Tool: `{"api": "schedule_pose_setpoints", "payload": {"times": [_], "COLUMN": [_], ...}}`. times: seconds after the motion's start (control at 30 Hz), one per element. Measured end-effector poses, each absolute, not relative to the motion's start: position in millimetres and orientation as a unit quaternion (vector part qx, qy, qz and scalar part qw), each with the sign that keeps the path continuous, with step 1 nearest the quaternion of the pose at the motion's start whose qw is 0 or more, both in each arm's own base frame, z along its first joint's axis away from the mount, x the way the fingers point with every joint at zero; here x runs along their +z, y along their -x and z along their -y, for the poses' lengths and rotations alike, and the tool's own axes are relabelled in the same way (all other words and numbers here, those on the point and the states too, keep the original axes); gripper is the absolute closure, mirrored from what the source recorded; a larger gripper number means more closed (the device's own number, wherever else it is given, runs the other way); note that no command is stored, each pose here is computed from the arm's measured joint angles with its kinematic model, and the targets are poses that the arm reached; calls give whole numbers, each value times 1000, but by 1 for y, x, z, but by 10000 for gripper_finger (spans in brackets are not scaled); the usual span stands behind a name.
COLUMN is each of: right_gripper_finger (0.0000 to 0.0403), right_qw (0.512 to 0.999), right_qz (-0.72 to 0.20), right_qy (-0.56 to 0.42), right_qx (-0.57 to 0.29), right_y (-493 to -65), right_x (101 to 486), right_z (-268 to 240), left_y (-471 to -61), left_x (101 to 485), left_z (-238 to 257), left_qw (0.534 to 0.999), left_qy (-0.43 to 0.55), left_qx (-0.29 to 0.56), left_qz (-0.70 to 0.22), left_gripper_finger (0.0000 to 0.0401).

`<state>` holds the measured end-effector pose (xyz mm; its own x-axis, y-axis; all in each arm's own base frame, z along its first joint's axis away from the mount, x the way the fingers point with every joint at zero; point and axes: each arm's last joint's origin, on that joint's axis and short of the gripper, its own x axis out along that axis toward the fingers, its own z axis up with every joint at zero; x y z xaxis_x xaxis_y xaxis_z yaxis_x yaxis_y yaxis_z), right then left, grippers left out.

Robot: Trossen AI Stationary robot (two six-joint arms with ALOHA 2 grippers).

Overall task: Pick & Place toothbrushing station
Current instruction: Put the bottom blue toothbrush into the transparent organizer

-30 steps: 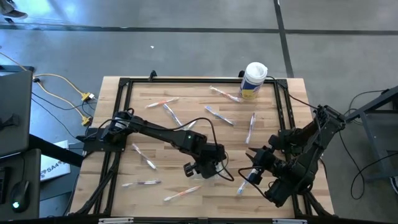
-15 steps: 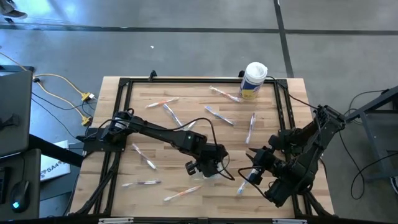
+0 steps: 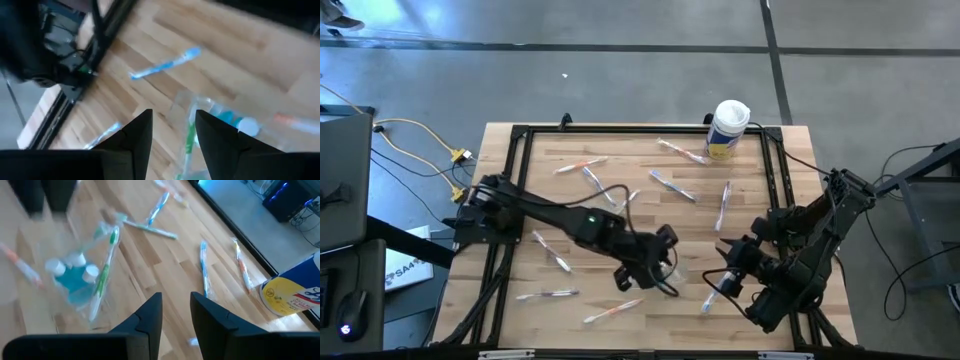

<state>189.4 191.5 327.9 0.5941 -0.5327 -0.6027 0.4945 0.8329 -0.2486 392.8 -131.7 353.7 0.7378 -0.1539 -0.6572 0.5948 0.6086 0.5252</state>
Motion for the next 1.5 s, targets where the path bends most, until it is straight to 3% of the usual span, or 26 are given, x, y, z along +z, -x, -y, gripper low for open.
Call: {"api": "schedule_pose_setpoints", "payload": {"times": [0.27, 0.5, 0.9, 1.2, 1.5], "right_gripper_finger": [310, 310, 310, 310, 310], "right_qw": [860, 816, 816, 796, 782], "right_qz": [-448, -553, -575, -603, -616], "right_qy": [45, 50, 59, 38, 50], "right_qx": [-240, -160, -24, -19, 81], "right_y": [-187, -184, -197, -211, -221], "right_x": [318, 299, 276, 242, 221], "right_z": [-194, -201, -214, -197, -190], "left_y": [-353, -315, -271, -243, -228], "left_x": [386, 391, 409, 379, 320], "left_z": [113, 101, 89, 78, 74], "left_qw": [893, 871, 879, 890, 919], "left_qy": [-210, -93, -64, -38, 15], "left_qx": [-190, -125, -51, -21, -15], "left_qz": [-349, -466, -470, -454, -394], "left_gripper_finger": [253, 253, 253, 253, 253]}}
